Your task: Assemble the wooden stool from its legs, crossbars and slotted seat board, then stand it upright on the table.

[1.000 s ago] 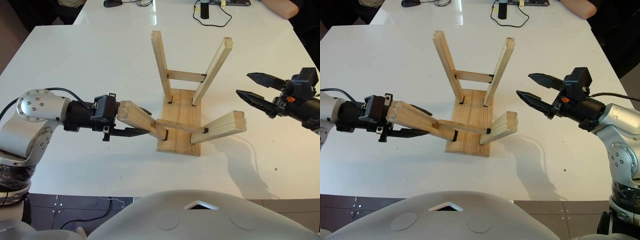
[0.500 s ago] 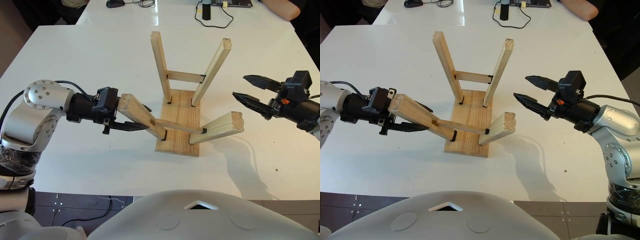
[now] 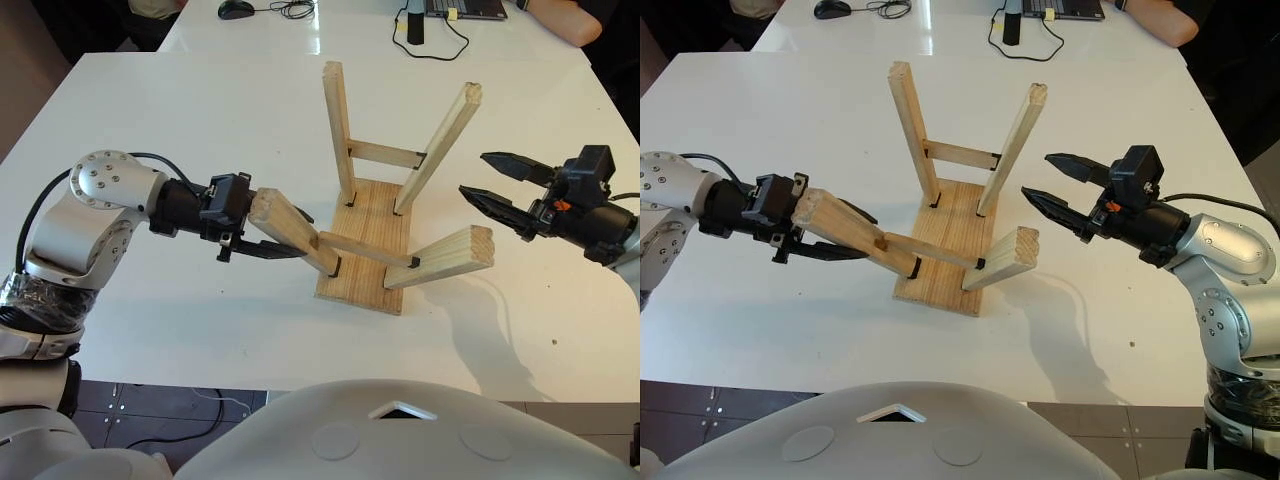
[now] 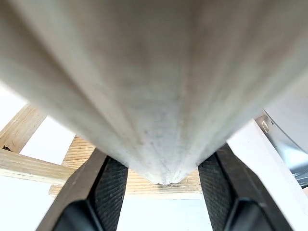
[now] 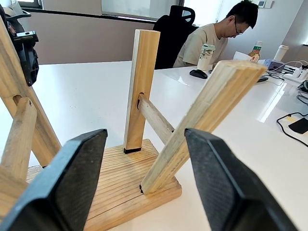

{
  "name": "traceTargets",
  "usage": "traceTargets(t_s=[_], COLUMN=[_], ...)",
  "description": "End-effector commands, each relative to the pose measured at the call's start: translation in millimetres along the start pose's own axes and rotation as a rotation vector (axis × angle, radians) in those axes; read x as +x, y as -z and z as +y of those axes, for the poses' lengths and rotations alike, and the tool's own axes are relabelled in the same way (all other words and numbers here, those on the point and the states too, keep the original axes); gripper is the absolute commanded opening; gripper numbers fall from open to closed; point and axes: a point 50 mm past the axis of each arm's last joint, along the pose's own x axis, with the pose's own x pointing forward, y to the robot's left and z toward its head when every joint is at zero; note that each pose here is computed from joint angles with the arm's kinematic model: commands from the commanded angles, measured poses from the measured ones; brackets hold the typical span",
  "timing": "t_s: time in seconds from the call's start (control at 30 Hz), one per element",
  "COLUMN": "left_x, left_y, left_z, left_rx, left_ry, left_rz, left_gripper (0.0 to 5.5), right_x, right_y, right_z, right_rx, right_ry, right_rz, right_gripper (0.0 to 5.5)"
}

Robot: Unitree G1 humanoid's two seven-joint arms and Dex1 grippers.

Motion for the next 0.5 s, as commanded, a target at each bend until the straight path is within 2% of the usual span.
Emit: traceTargets(t_s=[0.03,0.27,0.4,0.5], left_x=[18,18,20,20], left_y=[67,75,76,76], left_z=[-25,-16,-18,-20], left_rx=[-0.288,-0.335,-0.34,-0.342], left_ry=[0.118,0.013,0.008,-0.004], left_rz=[0.282,0.278,0.272,0.27], left_gripper=[2.02,2.02,2.02,2.02], right_x=[5,11,11,9], right_y=[0,-19,-61,-88], right_z=[4,-3,-2,21], right_rx=[-0.035,-0.084,-0.103,-0.073], right_ry=[0.005,0.096,0.123,0.0], right_rz=[-0.002,-0.118,-0.31,-0.437], right_gripper=[2.95,2.95,2.95,2.95])
